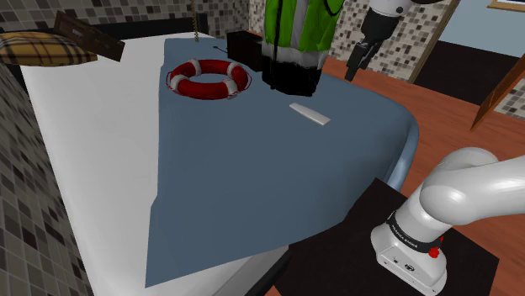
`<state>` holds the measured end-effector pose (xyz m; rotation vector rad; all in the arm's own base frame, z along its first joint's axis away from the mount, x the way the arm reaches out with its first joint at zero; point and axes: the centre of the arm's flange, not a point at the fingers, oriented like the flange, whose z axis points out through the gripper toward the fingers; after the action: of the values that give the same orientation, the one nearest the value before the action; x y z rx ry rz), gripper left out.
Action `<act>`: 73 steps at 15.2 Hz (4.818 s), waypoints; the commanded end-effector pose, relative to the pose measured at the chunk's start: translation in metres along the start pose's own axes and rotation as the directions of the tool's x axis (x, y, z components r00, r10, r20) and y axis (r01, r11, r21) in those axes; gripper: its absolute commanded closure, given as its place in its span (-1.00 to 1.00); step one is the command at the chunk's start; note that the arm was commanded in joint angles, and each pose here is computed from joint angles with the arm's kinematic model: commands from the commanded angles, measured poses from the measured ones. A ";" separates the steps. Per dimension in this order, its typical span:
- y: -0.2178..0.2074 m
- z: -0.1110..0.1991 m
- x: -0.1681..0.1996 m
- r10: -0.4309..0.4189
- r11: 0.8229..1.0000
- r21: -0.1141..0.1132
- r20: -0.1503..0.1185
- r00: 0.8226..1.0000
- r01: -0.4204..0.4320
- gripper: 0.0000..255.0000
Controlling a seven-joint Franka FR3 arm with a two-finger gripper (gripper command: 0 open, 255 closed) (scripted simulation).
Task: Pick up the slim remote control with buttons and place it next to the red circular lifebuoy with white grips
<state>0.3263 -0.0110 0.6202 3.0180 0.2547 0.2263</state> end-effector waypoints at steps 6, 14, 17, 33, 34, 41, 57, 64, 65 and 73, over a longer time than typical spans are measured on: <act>0.030 0.051 0.037 0.014 1.000 0.018 0.027 1.000 -0.015 -1.00; 0.076 0.135 0.092 0.036 0.998 0.047 0.072 0.997 -0.039 -1.00; 0.094 0.168 0.112 0.043 0.997 0.057 0.089 0.995 -0.048 -1.00; 0.157 0.322 0.179 0.072 0.991 0.097 0.156 0.985 -0.087 -1.00; 0.156 0.327 0.178 0.072 0.991 0.097 0.156 0.985 -0.087 -1.00; 0.155 0.341 0.176 0.072 0.991 0.097 0.156 0.985 -0.087 -1.00; 0.156 0.330 0.177 0.072 0.991 0.097 0.156 0.985 -0.087 1.00; 0.160 0.294 0.182 0.072 0.991 0.097 0.156 0.985 -0.087 1.00; 0.161 0.289 0.183 0.072 0.991 0.097 0.156 0.985 -0.087 1.00; 0.166 0.247 0.189 0.072 0.991 0.097 0.156 0.985 -0.087 1.00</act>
<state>0.5753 -0.1631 0.4171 3.1304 0.1365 -0.0115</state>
